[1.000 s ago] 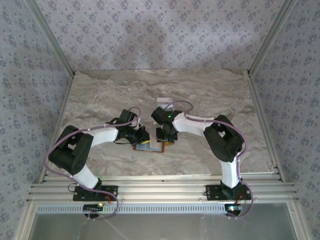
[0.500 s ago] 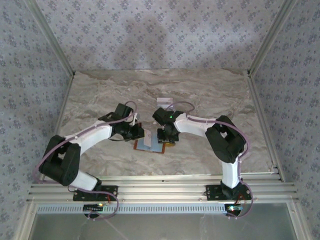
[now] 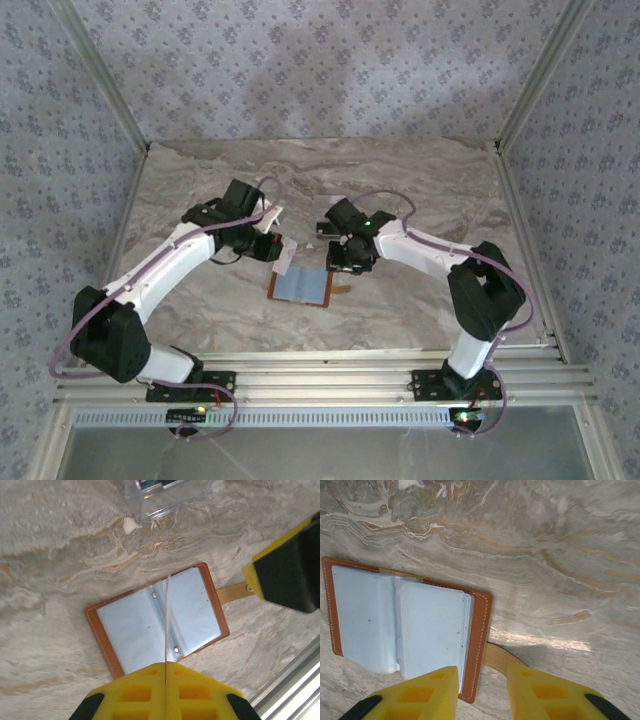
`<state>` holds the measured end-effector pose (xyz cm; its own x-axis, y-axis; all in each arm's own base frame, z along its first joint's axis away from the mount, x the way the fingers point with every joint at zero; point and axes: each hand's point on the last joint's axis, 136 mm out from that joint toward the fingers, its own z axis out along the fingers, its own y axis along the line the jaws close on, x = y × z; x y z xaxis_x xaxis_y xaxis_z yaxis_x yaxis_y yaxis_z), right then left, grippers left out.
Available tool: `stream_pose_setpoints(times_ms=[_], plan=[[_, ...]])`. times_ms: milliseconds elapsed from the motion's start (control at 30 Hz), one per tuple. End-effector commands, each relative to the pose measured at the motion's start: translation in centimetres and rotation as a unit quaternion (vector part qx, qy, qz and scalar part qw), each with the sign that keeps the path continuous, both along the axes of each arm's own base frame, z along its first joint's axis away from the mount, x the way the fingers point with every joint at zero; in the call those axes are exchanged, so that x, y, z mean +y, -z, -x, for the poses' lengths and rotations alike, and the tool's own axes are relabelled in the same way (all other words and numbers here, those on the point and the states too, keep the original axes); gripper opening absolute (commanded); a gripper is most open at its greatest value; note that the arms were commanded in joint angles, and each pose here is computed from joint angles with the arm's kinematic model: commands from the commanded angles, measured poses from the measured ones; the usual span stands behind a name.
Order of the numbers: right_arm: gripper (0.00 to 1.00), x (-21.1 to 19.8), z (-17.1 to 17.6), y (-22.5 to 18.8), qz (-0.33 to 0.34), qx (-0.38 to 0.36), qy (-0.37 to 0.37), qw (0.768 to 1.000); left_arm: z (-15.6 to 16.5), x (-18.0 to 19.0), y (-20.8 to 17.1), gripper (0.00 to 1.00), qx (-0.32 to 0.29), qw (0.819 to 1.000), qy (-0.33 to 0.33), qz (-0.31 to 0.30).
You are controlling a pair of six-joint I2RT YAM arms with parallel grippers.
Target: Take the credit cards out of the card holder
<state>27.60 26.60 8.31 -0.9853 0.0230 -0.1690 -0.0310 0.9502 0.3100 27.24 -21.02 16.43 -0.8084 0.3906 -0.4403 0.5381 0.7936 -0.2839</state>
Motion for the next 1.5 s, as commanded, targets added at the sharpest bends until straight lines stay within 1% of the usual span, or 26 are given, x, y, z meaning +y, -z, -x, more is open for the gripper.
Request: stream_pose_setpoints(times_ms=[0, 100, 133, 367, 533, 667, 767, 867, 1100, 1333, 1467], plan=[[0.33, -2.3, 0.4, -0.9, 0.018, 0.0, 0.004, 1.0, 0.1, 0.7, -0.6, 0.0, -0.054, 0.991, 0.092, -0.079], [0.33, -3.9, -0.3, -1.9, 0.016, -0.011, 0.02, 1.0, -0.4, 0.0, -1.1, 0.0, -0.098, 0.976, 0.153, -0.117], [0.33, -4.8, -0.1, -1.5, 0.021, -0.006, 0.026, 0.999, -0.5, -0.4, -1.3, 0.0, -0.11, 0.97, 0.175, -0.125], [0.33, -9.1, -0.3, -2.4, 0.027, -0.013, 0.064, 0.998, -2.3, -3.8, -2.5, 0.0, -0.167, 0.929, 0.302, -0.135], [0.33, -11.4, -0.4, -3.0, 0.023, -0.016, 0.095, 0.995, -4.0, -5.9, -2.2, 0.0, -0.197, 0.884, 0.396, -0.149], [0.32, -12.5, -0.1, -3.2, 0.028, -0.02, 0.09, 0.995, -6.4, -7.5, -1.7, 0.0, -0.217, 0.857, 0.438, -0.164], [0.33, -12.8, 0.1, -3.2, 0.025, -0.021, 0.096, 0.995, -8.4, -8.6, -1.4, 0.0, -0.226, 0.844, 0.455, -0.173], [0.33, -13.0, 0.2, -3.1, 0.02, -0.022, 0.102, 0.994, -10.2, -9.6, -0.9, 0.0, -0.227, 0.834, 0.468, -0.186], [0.32, -13.5, 0.7, -2.8, 0.018, -0.019, 0.109, 0.994, -13.5, -11.5, -1.5, 0.0, -0.248, 0.821, 0.476, -0.195], [0.32, -13.7, 0.7, -3.1, 0.014, -0.021, 0.111, 0.993, -15.3, -12.1, -0.6, 0.0, -0.249, 0.813, 0.482, -0.214], [0.32, -13.9, 0.8, -3.2, 0.015, -0.021, 0.114, 0.993, -15.7, -12.3, 0.3, 0.0, -0.244, 0.81, 0.487, -0.219]])
